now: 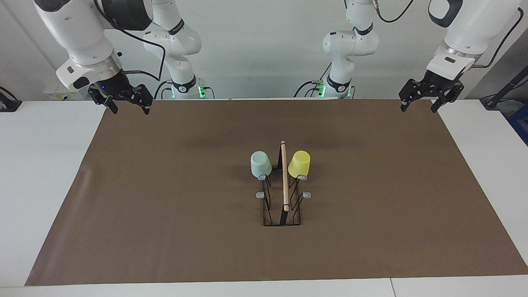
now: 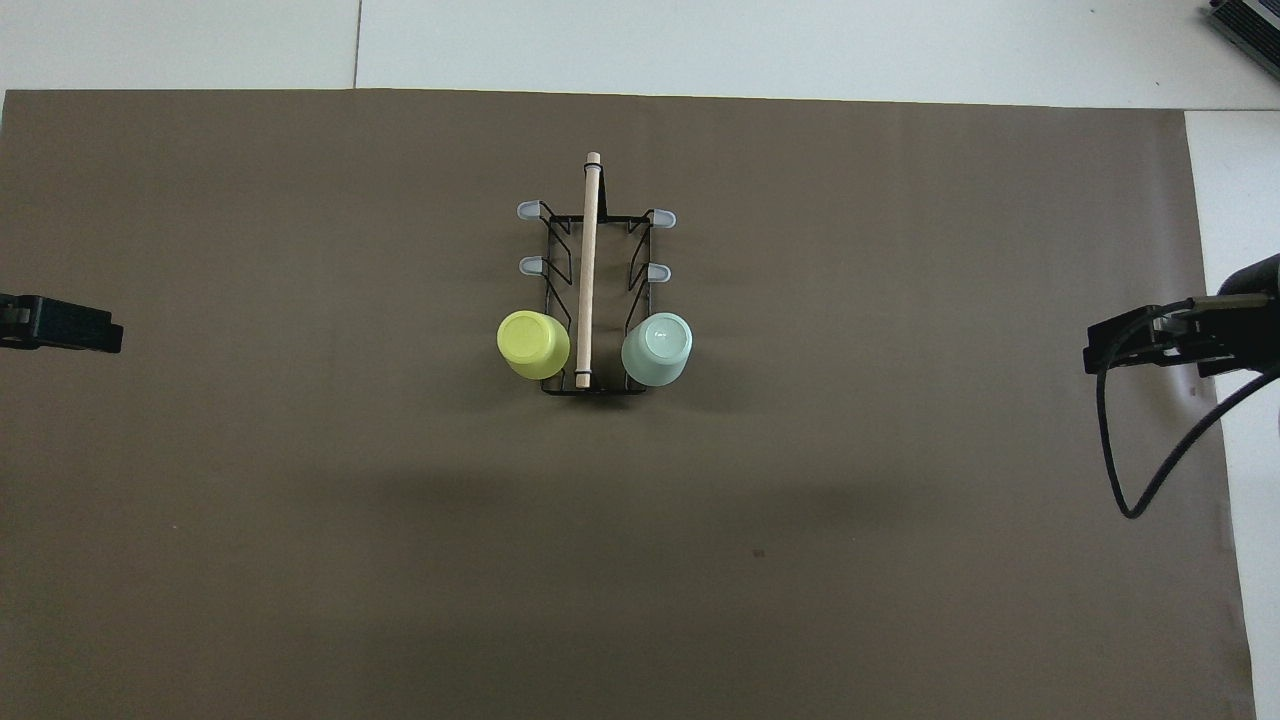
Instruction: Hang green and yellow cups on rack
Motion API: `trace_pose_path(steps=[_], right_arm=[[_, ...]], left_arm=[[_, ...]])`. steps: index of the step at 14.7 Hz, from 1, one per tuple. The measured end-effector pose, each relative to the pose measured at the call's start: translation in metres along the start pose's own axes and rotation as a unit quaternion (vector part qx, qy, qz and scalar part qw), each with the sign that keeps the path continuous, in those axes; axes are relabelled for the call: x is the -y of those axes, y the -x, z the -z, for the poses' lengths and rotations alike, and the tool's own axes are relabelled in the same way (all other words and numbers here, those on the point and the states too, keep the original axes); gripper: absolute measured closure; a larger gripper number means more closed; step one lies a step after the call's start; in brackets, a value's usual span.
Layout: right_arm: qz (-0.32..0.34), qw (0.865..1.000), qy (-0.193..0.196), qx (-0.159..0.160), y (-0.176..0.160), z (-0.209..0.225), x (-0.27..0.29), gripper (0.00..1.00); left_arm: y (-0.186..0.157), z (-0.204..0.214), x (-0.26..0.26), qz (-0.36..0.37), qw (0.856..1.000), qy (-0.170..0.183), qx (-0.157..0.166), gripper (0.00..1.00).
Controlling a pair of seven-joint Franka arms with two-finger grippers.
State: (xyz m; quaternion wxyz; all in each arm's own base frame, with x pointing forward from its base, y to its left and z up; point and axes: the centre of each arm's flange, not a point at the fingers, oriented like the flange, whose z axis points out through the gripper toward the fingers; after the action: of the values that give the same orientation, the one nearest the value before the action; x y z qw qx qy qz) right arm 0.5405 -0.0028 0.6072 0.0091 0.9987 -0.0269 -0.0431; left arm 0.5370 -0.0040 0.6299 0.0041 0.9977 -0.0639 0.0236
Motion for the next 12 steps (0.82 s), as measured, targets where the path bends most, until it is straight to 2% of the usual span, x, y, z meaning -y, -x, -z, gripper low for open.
trace_pose_path(steps=[4,8,12], right_arm=[[0.0,1.0,0.0,0.0,0.0,0.0,0.0,0.0],[0.0,1.0,0.0,0.0,0.0,0.0,0.0,0.0],[0.0,1.0,0.0,0.0,0.0,0.0,0.0,0.0]], left_arm=[[-0.011,0.006,-0.005,-0.006,1.0,-0.002,-0.004,0.0],[-0.026,0.006,-0.009,-0.008,1.0,0.001,0.006,0.01],[-0.025,0.006,-0.009,-0.008,1.0,0.003,0.017,0.0]])
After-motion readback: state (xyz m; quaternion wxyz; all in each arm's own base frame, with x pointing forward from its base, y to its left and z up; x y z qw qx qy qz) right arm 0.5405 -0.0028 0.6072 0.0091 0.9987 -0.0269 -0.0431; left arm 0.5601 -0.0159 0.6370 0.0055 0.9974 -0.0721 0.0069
